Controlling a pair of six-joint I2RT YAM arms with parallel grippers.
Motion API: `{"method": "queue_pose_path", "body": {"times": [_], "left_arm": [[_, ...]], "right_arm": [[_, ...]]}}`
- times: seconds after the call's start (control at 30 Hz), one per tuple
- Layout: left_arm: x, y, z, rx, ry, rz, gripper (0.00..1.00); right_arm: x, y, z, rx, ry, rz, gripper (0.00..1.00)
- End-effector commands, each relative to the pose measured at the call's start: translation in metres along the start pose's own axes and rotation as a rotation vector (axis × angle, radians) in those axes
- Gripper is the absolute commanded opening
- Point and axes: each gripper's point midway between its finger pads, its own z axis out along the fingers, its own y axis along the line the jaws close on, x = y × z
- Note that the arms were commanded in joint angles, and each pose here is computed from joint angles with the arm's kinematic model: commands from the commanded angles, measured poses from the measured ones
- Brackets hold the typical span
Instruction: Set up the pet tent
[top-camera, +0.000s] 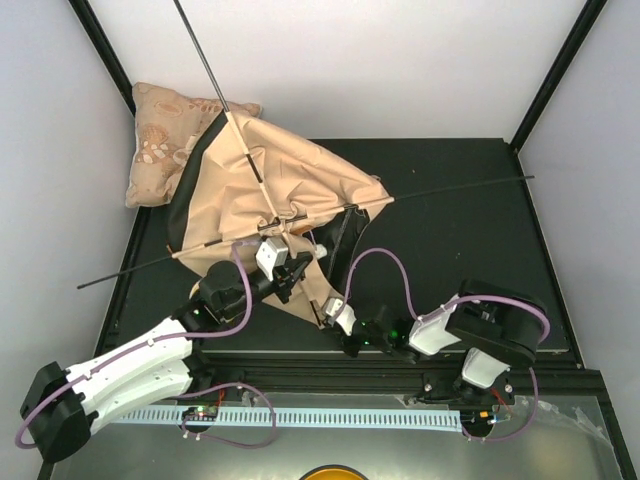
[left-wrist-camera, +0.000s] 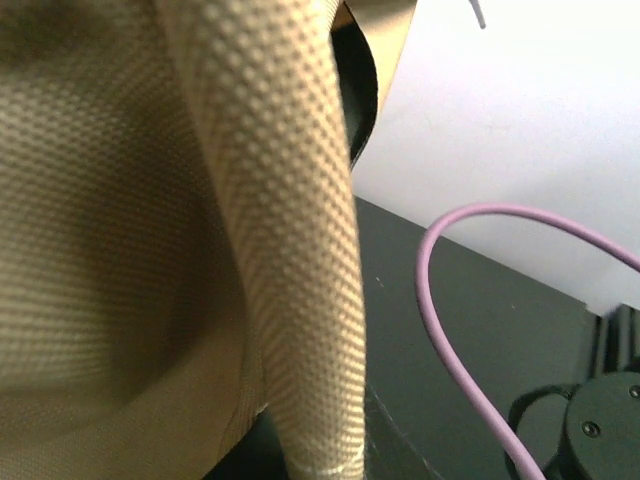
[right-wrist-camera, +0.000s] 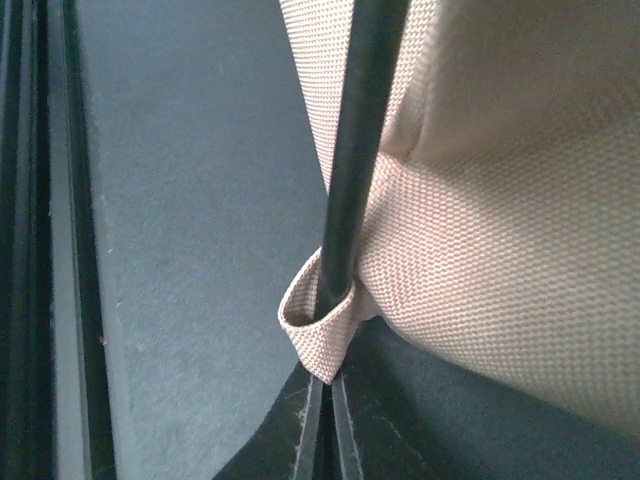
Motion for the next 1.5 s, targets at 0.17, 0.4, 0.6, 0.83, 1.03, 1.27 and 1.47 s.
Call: {"method": "queue_pose_path", "body": {"times": [0.17, 0.4, 0.6, 0.83, 1.03, 1.27, 1.47], "left_arm": [[0.047, 0.017, 0.005, -0.091, 0.067, 0.105, 0.02], [0.062, 0.017, 0.004, -0.089, 0.106, 0.131, 0.02], [0.066, 0.015, 0.004, -0.075, 0.119, 0.138, 0.02], [0.073, 0.014, 0.007, -0.07, 0.155, 0.165, 0.02], [0.078, 0.013, 0.009, -0.073, 0.167, 0.185, 0.02], [0.068, 0.005, 0.008, -0.053, 0.148, 0.191, 0.01], [0.057, -0.01, 0.006, 0.007, 0.133, 0.155, 0.02]], "right_arm": [[-0.052, -0.008, 0.014, 0.035, -0.221, -0.007, 0.07], [-0.049, -0.011, 0.017, 0.052, -0.198, -0.005, 0.16], [-0.054, -0.017, 0.003, 0.099, -0.223, -0.007, 0.28], [-0.062, -0.02, -0.01, 0.13, -0.238, -0.001, 0.43], [-0.066, -0.025, -0.025, 0.166, -0.276, -0.001, 0.51], [-0.083, -0.033, -0.042, 0.228, -0.329, -0.024, 0.62], [-0.086, -0.028, -0.051, 0.204, -0.343, -0.007, 0.61]]}}
